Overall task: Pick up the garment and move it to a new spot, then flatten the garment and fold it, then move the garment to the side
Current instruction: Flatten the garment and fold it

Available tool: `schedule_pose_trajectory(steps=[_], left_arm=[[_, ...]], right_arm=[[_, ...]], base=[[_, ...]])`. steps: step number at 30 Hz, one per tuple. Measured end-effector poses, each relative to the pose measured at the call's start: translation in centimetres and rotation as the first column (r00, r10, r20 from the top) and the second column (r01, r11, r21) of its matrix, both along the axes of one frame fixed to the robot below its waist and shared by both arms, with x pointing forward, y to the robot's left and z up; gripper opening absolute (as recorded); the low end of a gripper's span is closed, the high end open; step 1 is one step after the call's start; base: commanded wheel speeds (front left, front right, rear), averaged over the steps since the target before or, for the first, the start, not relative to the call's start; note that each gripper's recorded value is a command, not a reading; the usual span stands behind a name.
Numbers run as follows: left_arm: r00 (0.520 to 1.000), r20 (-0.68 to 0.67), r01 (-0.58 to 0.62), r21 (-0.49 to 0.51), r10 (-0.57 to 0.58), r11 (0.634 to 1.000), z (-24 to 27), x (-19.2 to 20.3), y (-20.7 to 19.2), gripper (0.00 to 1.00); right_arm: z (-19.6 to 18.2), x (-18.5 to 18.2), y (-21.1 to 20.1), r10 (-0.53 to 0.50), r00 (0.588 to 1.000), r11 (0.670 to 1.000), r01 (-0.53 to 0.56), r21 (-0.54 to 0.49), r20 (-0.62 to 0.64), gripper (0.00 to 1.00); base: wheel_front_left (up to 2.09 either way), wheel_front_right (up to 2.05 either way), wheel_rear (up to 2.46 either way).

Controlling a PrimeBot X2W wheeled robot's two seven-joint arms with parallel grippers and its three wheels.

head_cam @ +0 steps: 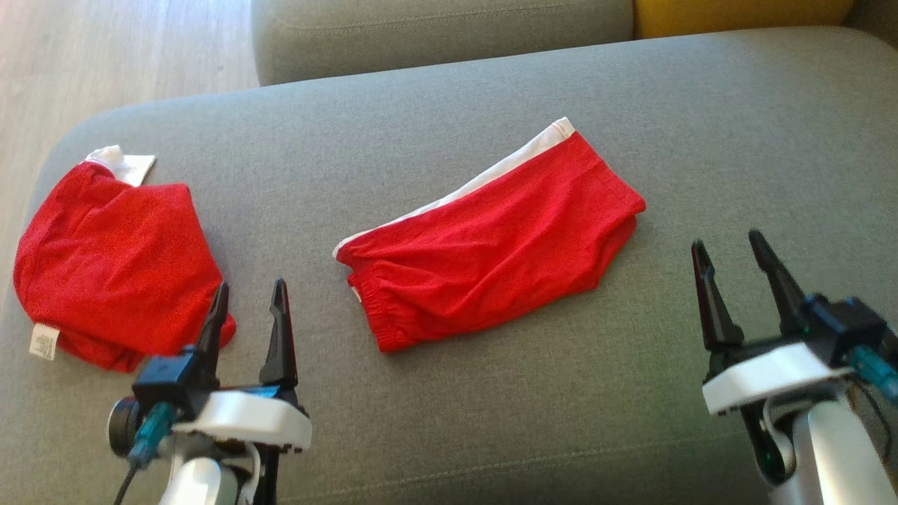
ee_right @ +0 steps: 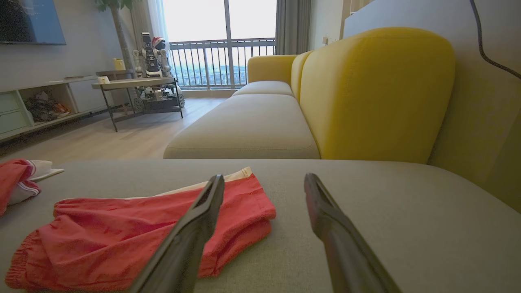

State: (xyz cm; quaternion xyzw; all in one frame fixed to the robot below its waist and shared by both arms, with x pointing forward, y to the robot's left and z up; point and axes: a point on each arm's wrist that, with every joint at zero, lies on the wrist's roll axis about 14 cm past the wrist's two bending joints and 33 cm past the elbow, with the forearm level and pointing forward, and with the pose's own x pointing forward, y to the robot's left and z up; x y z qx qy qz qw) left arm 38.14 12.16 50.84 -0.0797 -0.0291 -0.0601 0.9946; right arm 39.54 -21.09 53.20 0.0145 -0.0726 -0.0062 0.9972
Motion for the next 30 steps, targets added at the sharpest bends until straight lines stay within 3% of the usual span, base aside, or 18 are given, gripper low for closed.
schedule_pose_trajectory(steps=[14,20,23,27,30], left_arm=[[1.000,0.010,0.002,0.029,-0.003,1.000,-0.3,-1.9,0.6,1.00],[1.000,-0.012,-0.002,0.032,0.003,0.999,-1.1,-2.0,1.0,1.00],[1.000,-0.022,-0.013,0.032,0.013,0.999,-1.4,-2.2,1.3,1.00],[0.999,-0.033,-0.029,0.032,0.030,0.999,-1.7,-2.4,1.8,1.00],[0.999,-0.038,-0.031,0.049,0.033,0.998,-1.9,-2.4,1.9,1.00]], right_arm=[[-1.5,-1.6,-0.2,-0.015,0.999,0.999,0.016,0.041,-0.036,1.00],[-3.9,-1.2,0.2,-0.005,0.995,0.981,0.024,0.193,-0.097,1.00],[-6.1,-1.0,0.9,0.014,0.986,0.934,0.046,0.355,-0.167,1.00],[-8.7,0.3,1.4,0.045,0.964,0.779,0.131,0.613,-0.263,1.00],[-9.7,2.1,2.6,0.099,0.945,0.717,0.150,0.681,-0.312,1.00]], base=[[0.00,0.00,0.00],[0.00,0.00,0.00],[0.00,0.00,0.00],[0.00,0.00,0.00],[0.00,0.00,0.00]])
